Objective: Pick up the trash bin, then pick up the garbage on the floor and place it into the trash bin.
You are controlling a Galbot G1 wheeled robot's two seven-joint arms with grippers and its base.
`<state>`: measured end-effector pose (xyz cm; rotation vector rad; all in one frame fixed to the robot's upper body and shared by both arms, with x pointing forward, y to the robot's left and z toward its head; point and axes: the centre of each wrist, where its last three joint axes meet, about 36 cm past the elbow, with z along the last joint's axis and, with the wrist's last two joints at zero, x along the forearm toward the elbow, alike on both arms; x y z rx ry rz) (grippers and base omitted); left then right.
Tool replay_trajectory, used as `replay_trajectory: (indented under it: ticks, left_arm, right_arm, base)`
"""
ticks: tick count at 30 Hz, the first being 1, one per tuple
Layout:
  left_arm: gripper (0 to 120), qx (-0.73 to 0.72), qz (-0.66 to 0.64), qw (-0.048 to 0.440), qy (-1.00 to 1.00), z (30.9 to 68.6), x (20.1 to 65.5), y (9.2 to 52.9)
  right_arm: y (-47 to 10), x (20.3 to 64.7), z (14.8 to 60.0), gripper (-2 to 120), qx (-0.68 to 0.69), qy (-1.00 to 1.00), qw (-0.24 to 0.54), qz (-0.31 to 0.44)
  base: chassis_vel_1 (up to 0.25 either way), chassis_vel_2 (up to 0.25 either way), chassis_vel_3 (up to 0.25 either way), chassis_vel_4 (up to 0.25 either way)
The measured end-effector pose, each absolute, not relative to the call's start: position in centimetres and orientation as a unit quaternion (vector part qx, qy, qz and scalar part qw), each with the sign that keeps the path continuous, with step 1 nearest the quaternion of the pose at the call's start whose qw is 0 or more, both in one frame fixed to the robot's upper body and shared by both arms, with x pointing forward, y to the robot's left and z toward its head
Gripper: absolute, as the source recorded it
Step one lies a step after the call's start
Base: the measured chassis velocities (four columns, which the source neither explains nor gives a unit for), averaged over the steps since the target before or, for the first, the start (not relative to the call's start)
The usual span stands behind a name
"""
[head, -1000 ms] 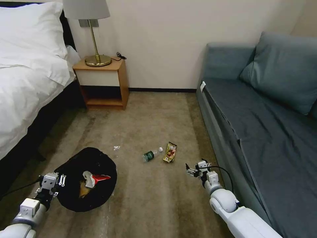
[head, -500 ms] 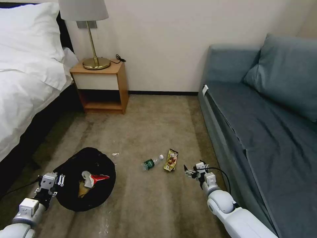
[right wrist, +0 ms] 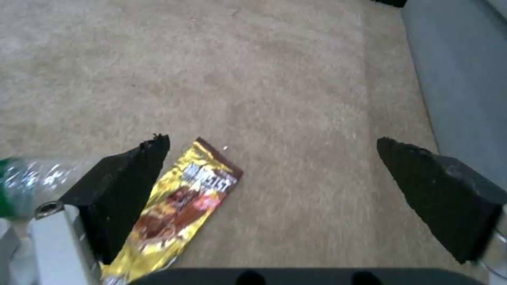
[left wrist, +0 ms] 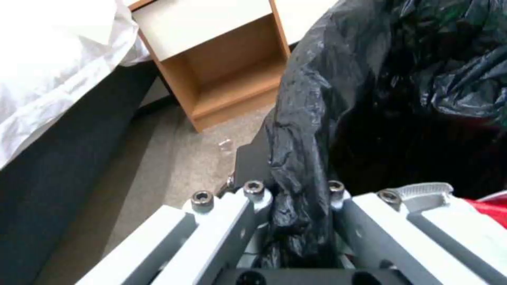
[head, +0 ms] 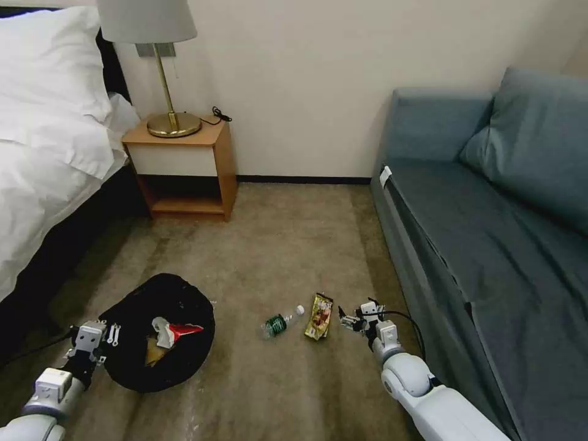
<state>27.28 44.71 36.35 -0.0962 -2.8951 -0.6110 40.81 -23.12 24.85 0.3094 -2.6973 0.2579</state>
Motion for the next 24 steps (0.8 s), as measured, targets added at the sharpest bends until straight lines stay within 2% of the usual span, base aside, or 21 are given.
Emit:
replay_trajectory:
  ticks: [24]
  left_arm:
    - [4,-0.031,-0.203,0.088,-0.975,36.3,27.0,44.9]
  right_arm:
    - [-21.6,40.5,24.3,100,0.123,-0.964,0.215,0.092]
  base:
    - [-0.128,0.127,0.121,-0.124]
